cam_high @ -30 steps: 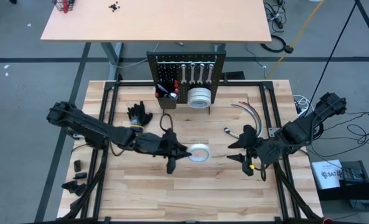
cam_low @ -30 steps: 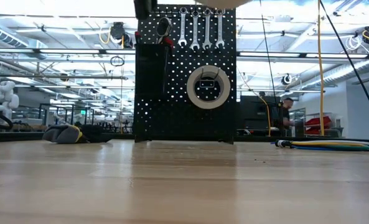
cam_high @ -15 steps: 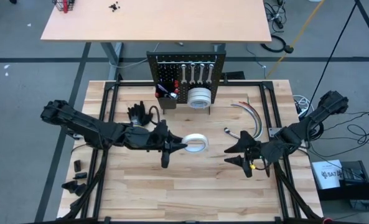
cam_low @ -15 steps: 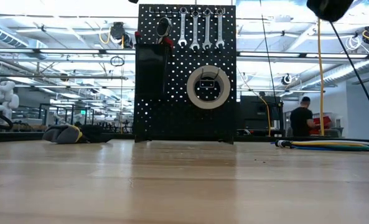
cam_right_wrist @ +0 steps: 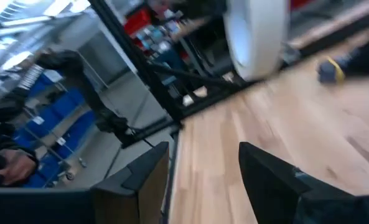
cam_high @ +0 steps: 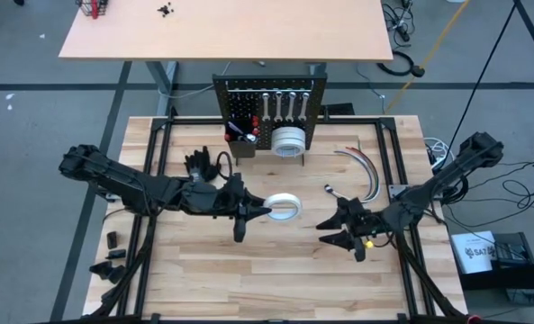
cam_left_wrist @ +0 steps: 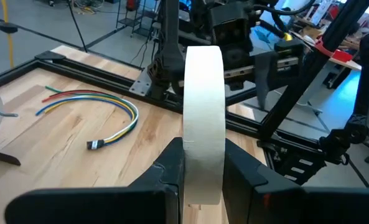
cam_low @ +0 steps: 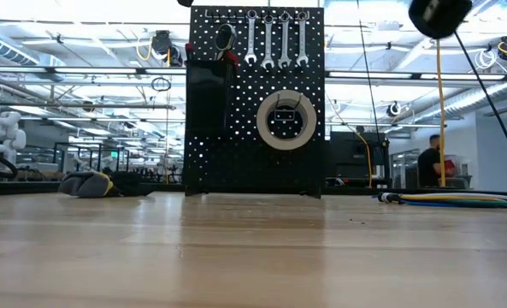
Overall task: Hang tools onto peg board
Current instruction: Hang the white tape on the peg board
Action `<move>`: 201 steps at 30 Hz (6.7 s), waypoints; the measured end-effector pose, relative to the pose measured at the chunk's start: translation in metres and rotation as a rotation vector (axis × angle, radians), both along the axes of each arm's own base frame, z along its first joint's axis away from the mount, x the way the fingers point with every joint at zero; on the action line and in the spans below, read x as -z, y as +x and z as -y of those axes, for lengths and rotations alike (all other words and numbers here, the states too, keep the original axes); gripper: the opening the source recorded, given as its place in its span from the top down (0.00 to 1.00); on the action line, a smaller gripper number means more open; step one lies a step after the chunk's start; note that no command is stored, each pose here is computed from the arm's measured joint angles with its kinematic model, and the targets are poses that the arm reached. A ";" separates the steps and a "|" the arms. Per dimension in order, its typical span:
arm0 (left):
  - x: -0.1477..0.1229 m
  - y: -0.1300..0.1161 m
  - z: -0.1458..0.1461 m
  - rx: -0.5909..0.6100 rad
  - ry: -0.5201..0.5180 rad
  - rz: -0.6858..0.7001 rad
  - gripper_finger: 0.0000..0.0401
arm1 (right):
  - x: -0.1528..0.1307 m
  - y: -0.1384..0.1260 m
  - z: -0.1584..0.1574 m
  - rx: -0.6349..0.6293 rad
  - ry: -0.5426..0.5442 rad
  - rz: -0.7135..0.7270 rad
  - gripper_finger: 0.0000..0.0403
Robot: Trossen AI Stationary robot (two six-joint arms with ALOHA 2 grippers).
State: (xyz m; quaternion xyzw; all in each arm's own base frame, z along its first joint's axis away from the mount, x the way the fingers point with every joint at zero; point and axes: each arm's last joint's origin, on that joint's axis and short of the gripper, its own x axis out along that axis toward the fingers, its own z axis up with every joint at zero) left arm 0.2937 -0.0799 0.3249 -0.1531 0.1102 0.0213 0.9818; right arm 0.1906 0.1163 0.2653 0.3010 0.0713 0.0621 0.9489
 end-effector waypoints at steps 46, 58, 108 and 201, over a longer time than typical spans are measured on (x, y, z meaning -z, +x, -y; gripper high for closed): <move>0.026 0.021 -0.074 -0.075 0.118 -0.111 0.85 | -0.010 0.026 0.060 0.146 -0.326 0.106 0.54; 0.032 0.026 -0.070 0.079 0.153 -0.120 0.85 | -0.009 0.027 0.091 0.217 -0.298 0.051 0.54; 0.030 0.026 -0.083 0.144 0.127 -0.095 0.85 | -0.012 0.025 0.105 0.259 -0.397 0.062 0.53; 0.031 0.026 -0.090 0.119 0.157 -0.101 0.69 | 0.008 0.046 0.103 0.242 -0.266 -0.004 0.82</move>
